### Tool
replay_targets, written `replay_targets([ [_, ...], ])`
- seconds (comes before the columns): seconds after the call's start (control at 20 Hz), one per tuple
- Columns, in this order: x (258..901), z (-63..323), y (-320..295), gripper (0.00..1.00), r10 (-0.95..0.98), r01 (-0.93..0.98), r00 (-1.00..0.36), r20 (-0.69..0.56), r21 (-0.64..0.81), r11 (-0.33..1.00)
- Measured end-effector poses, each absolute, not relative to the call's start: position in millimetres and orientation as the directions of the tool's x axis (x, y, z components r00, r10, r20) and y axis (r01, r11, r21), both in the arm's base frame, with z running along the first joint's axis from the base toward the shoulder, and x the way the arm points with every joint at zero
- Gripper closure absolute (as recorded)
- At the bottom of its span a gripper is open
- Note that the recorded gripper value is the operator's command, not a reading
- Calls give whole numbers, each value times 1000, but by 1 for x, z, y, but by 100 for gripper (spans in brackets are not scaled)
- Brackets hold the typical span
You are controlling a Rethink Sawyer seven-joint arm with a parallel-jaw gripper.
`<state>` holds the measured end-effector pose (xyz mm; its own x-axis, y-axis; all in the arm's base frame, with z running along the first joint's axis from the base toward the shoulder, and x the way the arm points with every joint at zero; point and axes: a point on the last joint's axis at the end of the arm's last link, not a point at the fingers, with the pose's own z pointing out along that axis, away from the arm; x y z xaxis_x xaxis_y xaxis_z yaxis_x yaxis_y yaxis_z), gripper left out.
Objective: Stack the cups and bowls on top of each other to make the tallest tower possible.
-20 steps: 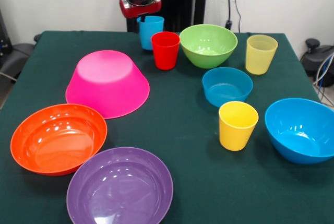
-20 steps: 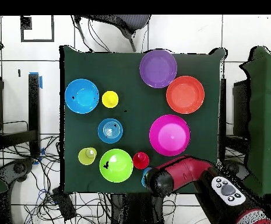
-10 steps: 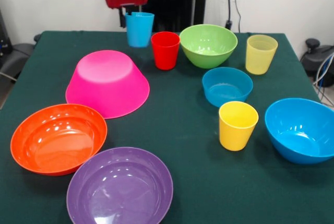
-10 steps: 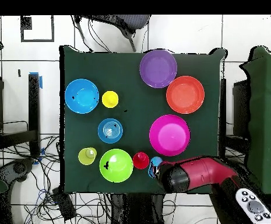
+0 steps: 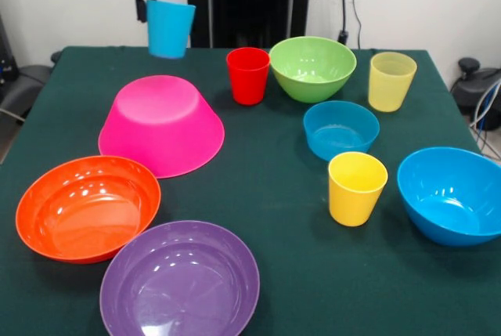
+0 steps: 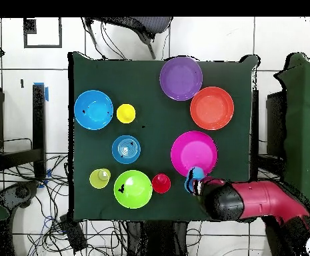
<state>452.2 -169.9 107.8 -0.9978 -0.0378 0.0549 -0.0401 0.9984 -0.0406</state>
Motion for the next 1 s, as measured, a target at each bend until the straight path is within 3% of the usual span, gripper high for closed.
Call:
replay_targets([
  [1.0,513,126,-196,100,-89,-89,-972,216,11,996],
])
